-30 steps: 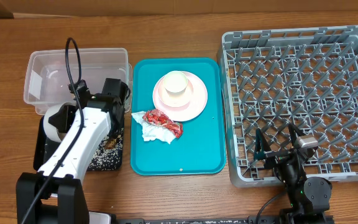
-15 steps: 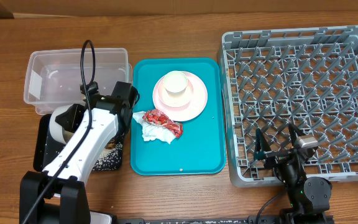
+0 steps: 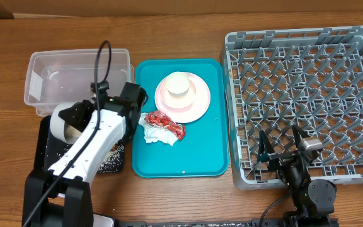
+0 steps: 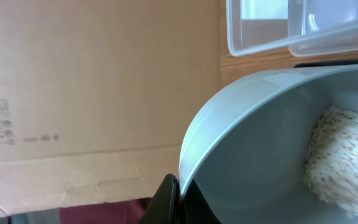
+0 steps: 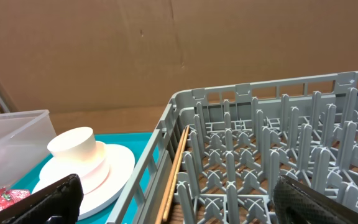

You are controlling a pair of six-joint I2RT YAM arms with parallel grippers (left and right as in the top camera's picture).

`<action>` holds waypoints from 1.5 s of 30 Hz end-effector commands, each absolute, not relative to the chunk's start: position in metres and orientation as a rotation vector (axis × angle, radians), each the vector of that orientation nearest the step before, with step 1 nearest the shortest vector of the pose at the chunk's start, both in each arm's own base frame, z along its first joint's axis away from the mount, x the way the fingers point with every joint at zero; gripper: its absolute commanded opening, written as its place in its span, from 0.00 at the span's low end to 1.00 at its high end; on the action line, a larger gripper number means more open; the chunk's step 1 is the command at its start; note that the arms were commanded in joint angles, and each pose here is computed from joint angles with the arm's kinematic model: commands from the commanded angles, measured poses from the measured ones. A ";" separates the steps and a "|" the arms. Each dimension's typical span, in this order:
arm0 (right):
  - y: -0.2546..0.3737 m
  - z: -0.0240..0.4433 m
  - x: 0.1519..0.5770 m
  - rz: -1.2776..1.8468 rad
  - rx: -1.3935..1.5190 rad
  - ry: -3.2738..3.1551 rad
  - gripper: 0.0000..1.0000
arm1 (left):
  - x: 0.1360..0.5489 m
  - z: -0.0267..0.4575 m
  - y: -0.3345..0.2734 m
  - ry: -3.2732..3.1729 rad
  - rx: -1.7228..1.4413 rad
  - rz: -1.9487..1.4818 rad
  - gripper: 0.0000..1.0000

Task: Sort waste into correct bins and load items into the dishwasher
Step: 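Tilt the bowl with the left gripper to dump rice onto black tray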

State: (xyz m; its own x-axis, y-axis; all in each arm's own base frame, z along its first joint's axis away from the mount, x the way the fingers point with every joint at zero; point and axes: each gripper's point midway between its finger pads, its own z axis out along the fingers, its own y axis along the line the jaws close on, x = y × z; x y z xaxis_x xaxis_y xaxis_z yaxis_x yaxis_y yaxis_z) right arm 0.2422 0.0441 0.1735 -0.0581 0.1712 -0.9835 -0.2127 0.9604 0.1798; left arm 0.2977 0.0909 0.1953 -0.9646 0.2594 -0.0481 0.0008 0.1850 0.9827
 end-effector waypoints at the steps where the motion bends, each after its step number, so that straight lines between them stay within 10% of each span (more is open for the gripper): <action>1: 0.043 0.172 0.242 0.309 -0.030 1.593 1.00 | 0.305 0.207 0.086 2.199 0.290 1.918 0.04; 45: 0.043 0.172 0.242 0.309 -0.030 1.593 1.00 | 0.298 0.205 0.080 2.201 0.277 1.878 0.04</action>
